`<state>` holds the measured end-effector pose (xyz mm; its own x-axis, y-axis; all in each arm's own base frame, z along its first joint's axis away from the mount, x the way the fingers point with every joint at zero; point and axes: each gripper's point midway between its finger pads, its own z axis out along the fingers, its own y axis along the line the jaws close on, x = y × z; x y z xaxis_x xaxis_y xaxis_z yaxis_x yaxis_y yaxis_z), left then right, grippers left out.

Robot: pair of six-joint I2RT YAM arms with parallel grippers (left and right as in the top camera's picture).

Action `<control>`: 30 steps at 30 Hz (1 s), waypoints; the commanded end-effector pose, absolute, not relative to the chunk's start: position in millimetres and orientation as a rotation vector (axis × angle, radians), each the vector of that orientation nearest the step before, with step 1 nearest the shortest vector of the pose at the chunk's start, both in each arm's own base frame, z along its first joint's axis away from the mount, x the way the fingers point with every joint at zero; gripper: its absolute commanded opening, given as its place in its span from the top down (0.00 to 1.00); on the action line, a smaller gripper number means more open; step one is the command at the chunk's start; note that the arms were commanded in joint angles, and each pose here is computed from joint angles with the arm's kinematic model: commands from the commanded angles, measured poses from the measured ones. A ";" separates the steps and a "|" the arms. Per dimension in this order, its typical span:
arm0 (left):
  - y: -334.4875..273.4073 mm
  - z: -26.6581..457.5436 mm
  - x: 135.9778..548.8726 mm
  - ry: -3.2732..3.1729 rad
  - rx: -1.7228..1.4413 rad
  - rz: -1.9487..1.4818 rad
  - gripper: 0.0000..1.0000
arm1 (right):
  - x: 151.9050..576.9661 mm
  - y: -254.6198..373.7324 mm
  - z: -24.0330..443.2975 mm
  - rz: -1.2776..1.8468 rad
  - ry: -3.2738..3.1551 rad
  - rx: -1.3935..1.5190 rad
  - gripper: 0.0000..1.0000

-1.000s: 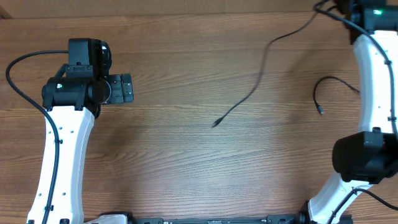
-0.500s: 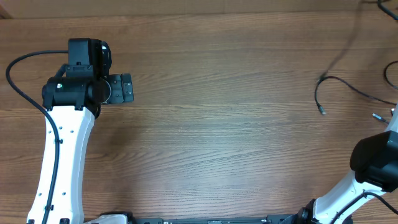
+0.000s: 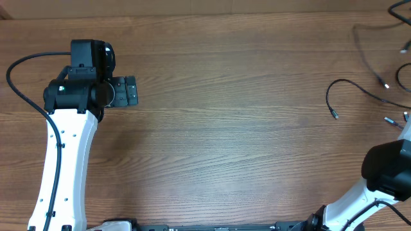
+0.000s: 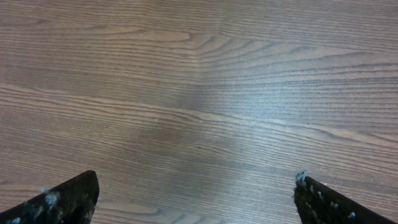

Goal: Untangle cables
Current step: 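Lay the cable at the right table edge and release it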

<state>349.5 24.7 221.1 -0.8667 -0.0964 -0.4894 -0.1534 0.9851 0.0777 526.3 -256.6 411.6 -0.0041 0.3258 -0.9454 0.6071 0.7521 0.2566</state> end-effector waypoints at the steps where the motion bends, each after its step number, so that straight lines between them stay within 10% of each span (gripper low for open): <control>1: 25.1 222.3 351.3 2.624 -0.166 0.149 0.01 | 533.5 -264.1 369.9 -0.292 1.717 0.801 0.96; 11: 25.1 222.2 351.2 2.625 -0.166 0.149 0.00 | 533.6 -265.4 246.7 -0.324 2.058 0.892 0.96; 16: 25.1 222.3 351.2 2.624 -0.166 0.149 0.01 | 527.3 -262.8 219.7 -0.332 2.146 0.913 0.05; 17: 25.1 222.3 351.2 2.624 -0.166 0.149 0.00 | 526.7 -262.5 219.1 -0.331 2.149 0.914 0.00; 30: 25.1 222.3 351.2 2.624 -0.166 0.149 0.00 | 520.0 -188.9 193.9 0.007 2.416 0.709 0.00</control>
